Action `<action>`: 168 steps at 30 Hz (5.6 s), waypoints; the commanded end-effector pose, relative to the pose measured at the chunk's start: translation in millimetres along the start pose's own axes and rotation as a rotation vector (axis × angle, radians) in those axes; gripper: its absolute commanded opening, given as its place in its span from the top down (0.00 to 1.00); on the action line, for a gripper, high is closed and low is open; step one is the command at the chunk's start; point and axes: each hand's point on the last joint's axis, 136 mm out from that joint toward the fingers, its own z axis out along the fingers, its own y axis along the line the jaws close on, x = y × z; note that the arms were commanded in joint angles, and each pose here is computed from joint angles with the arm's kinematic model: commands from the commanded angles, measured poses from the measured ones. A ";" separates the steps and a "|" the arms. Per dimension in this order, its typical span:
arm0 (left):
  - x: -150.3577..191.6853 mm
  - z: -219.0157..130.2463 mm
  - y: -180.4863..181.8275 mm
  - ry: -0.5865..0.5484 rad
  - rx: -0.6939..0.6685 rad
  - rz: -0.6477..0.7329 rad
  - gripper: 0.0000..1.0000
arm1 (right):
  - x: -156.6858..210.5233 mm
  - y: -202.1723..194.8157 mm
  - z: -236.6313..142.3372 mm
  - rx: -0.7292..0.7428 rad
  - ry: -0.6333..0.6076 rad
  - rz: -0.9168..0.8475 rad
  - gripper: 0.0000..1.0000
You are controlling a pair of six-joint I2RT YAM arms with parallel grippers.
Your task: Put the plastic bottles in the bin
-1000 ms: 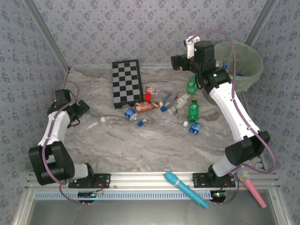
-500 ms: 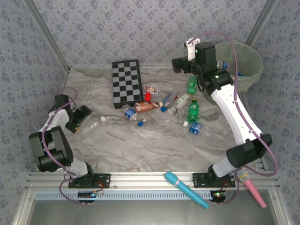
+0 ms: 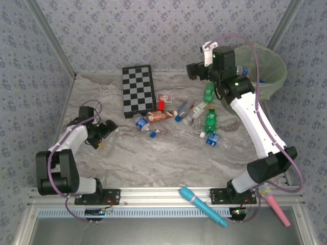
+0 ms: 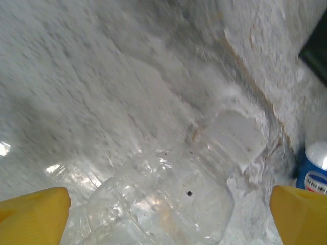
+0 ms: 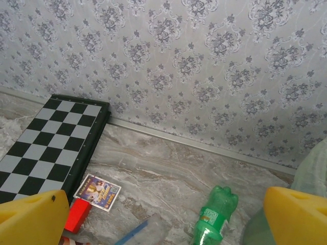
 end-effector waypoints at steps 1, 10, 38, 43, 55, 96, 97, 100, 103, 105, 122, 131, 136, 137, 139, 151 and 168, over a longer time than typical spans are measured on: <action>16.2 0.4 5.6 0.009 -0.048 0.012 0.00 | 5.5 6.9 2.3 -0.023 0.014 0.016 0.00; 58.5 -3.4 1.1 0.014 -0.089 0.206 0.00 | 14.6 12.6 4.1 -0.046 0.031 0.043 0.00; 85.0 -1.3 -13.2 -0.040 -0.134 0.476 0.39 | 18.4 53.0 -1.0 -0.313 0.034 0.213 0.00; 70.9 -33.7 -45.9 -0.155 -0.059 0.568 0.42 | 19.6 62.6 -0.4 -0.443 0.051 0.308 0.10; 60.5 -117.1 -156.6 -0.381 0.181 0.857 0.42 | -7.9 82.8 -3.3 -0.702 0.031 0.462 0.32; 114.5 -163.8 -261.7 -0.418 0.434 1.135 0.43 | 10.5 213.7 -13.1 -1.078 0.218 0.390 0.48; 114.4 -162.9 -261.7 -0.417 0.429 1.136 0.42 | 10.7 214.0 -14.3 -1.082 0.220 0.387 0.48; 114.7 -158.1 -261.1 -0.401 0.414 1.134 0.43 | 13.8 214.7 -15.6 -1.092 0.239 0.383 0.48; 114.9 -158.0 -261.6 -0.401 0.417 1.132 0.42 | 16.9 214.3 -16.8 -1.094 0.253 0.378 0.56; 114.2 -158.1 -261.9 -0.406 0.417 1.133 0.42 | 17.1 212.1 -17.0 -1.089 0.254 0.380 0.63; 106.6 -178.0 -269.0 -0.465 0.439 1.104 0.00 | -16.8 107.4 -14.7 -0.775 0.092 0.388 0.71; 105.0 -175.2 -266.8 -0.473 0.438 1.085 0.00 | -36.0 -49.0 -35.1 -0.321 -0.039 0.396 0.70; 105.8 -172.8 -268.5 -0.474 0.447 1.087 0.00 | -38.2 -139.0 -63.2 0.048 -0.092 0.364 0.70; 106.2 -172.2 -269.3 -0.474 0.450 1.088 0.00 | -36.3 -154.1 -69.1 0.123 -0.097 0.354 0.70; 106.9 -171.3 -270.9 -0.472 0.454 1.091 0.00 | -33.0 -177.6 -79.3 0.248 -0.104 0.322 0.69; 109.0 -167.7 -274.8 -0.465 0.458 1.118 0.00 | -15.5 -272.0 -111.1 0.701 -0.087 0.201 0.68; 103.4 -161.8 -268.0 -0.476 0.467 1.082 0.00 | -23.3 -276.9 -43.0 0.835 -0.169 -0.015 0.69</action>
